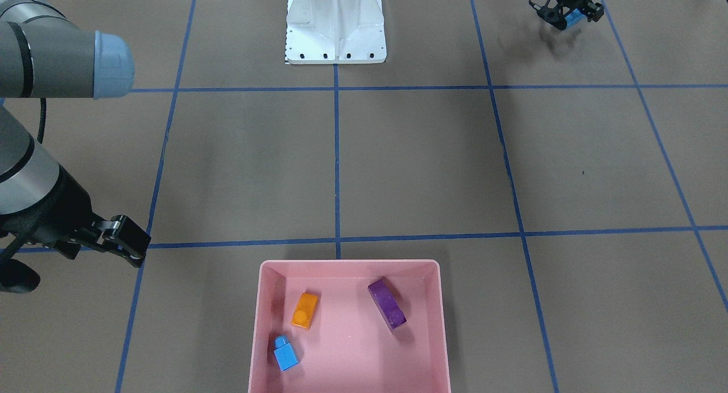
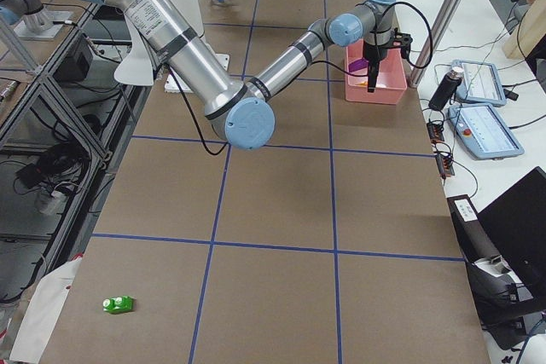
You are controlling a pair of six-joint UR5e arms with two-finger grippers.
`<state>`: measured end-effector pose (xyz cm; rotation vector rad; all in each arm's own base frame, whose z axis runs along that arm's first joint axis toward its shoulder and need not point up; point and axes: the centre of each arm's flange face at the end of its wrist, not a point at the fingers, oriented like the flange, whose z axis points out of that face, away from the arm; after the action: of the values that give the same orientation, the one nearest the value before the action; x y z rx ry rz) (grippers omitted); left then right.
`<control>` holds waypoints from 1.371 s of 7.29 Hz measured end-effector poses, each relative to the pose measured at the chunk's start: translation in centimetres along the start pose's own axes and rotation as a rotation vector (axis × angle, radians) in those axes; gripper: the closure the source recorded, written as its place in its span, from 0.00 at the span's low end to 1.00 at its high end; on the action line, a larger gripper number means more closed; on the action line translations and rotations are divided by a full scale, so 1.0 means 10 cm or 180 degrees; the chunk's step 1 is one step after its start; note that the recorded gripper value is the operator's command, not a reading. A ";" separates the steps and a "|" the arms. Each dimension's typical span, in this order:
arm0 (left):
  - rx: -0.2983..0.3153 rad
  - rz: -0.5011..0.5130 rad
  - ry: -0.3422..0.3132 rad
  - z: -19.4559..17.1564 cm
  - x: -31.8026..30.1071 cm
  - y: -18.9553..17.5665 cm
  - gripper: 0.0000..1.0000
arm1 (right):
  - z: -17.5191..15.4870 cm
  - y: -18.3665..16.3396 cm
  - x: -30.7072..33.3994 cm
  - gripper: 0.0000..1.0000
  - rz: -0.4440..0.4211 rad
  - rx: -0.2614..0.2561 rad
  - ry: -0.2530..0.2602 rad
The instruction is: Put all blocks into box
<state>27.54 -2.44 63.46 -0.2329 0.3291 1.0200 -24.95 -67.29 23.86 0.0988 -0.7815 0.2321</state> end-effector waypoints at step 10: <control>0.0463 -0.0332 0.0368 -0.84 0.01 -0.19 1.00 | 0.05 0.02 0.00 0.00 -0.0015 -0.0018 0.0013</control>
<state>27.91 -6.18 55.75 -0.1761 0.4893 0.8774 -25.32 -67.22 24.25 0.0947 -0.7778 0.2256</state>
